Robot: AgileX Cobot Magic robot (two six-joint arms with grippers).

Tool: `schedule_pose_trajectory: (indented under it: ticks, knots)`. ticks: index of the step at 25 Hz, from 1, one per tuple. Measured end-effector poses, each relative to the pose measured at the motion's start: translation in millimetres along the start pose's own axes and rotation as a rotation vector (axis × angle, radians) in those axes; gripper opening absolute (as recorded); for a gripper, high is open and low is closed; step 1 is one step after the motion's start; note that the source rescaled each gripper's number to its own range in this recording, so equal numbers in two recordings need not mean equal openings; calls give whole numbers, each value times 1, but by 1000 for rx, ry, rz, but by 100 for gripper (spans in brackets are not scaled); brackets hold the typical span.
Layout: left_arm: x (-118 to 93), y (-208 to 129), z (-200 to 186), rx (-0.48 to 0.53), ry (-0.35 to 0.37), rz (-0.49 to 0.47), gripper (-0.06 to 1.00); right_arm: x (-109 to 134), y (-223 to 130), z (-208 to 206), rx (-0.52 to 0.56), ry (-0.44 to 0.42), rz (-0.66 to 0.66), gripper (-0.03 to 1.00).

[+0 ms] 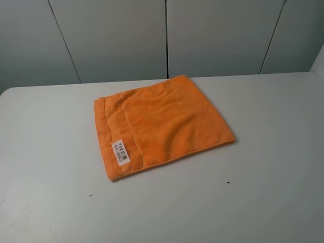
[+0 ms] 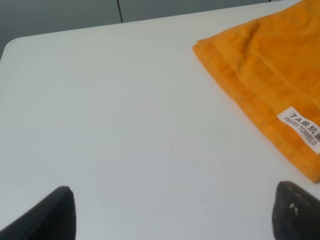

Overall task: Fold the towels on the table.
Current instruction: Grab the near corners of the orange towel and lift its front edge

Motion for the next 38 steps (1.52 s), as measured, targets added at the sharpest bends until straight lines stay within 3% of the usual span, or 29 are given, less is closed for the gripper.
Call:
schedule_pose_trajectory:
  ticks: [38]
  knots:
    - [0, 0, 0, 0, 0, 0, 100, 0, 0, 0, 0, 0, 0, 100]
Point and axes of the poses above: a point on each arm's last joint axis where the gripper is mounted, z pointing out along that axis toward the gripper, x along the wrist's bending axis when the last joint is at zero, y = z × x, the point moved 1 cm from there along z, pointing out along that axis toward the gripper, and after that the axes turned 11 degrees about z, right-handed, at the moved point
